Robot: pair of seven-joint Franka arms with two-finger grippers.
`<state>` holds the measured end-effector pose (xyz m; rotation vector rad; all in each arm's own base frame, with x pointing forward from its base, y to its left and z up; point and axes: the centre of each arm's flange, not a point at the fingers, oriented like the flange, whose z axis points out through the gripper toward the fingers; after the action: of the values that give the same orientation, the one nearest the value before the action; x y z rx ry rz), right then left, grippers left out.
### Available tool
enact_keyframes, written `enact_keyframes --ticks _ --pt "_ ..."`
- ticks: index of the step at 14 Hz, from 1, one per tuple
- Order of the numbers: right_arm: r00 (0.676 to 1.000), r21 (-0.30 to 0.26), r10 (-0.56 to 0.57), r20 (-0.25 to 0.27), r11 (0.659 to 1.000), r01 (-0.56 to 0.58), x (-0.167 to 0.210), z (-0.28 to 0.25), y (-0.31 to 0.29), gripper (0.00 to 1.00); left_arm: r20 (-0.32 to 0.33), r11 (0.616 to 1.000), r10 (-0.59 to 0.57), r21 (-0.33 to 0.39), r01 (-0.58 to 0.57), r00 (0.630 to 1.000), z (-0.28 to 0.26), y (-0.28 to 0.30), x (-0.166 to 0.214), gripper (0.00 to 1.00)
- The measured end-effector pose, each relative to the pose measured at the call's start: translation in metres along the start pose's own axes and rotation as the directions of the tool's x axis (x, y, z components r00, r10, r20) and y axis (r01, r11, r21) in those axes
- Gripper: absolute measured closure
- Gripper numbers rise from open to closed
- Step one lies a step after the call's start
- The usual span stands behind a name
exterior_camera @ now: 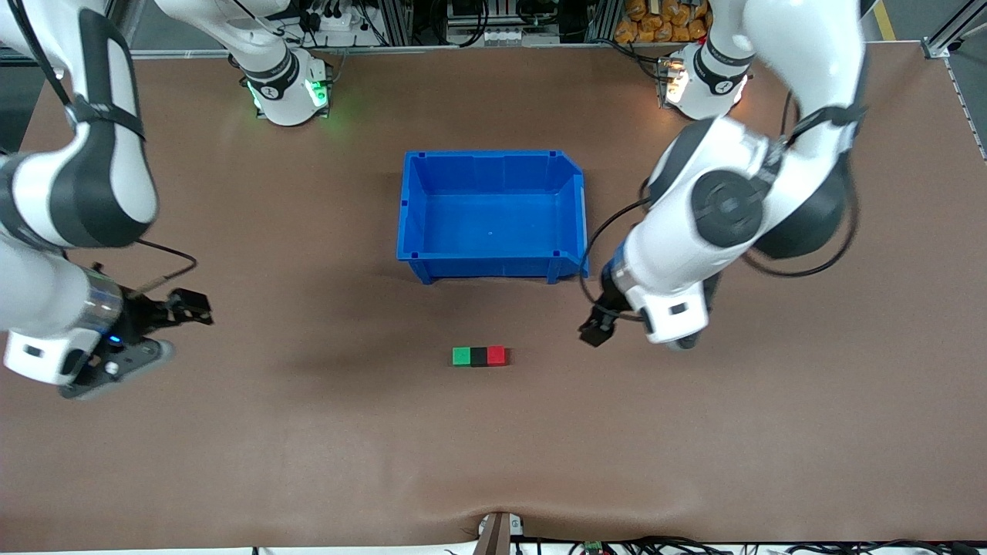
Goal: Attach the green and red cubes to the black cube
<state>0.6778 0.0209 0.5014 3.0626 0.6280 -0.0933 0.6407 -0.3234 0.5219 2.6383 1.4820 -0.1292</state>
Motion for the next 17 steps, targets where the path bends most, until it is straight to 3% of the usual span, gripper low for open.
enact_keyframes --ticks 4,7,11,15,17 --pt "0.992 -0.013 0.130 -0.003 0.991 -0.130 -0.074 -0.031 0.055 0.00 -0.016 0.976 0.216 0.019 -0.216 0.976 -0.067 -0.038 0.049 0.00" --pt "0.971 0.000 0.238 -0.002 0.971 -0.238 -0.119 -0.041 0.087 0.00 -0.011 0.918 0.396 0.042 -0.395 0.918 -0.100 -0.067 0.093 0.00" --pt "0.925 0.014 0.377 0.039 0.926 -0.378 -0.128 -0.065 0.054 0.00 0.002 0.834 0.548 0.075 -0.547 0.836 -0.137 -0.105 0.130 0.00" --pt "0.933 0.008 0.361 0.017 0.933 -0.361 -0.121 -0.102 -0.016 0.00 0.003 0.720 0.689 0.106 -0.686 0.724 -0.164 -0.144 0.175 0.00" --pt "0.935 0.007 0.354 0.008 0.935 -0.354 -0.123 -0.111 -0.021 0.00 0.010 0.683 0.725 0.109 -0.722 0.688 -0.173 -0.167 0.201 0.00"
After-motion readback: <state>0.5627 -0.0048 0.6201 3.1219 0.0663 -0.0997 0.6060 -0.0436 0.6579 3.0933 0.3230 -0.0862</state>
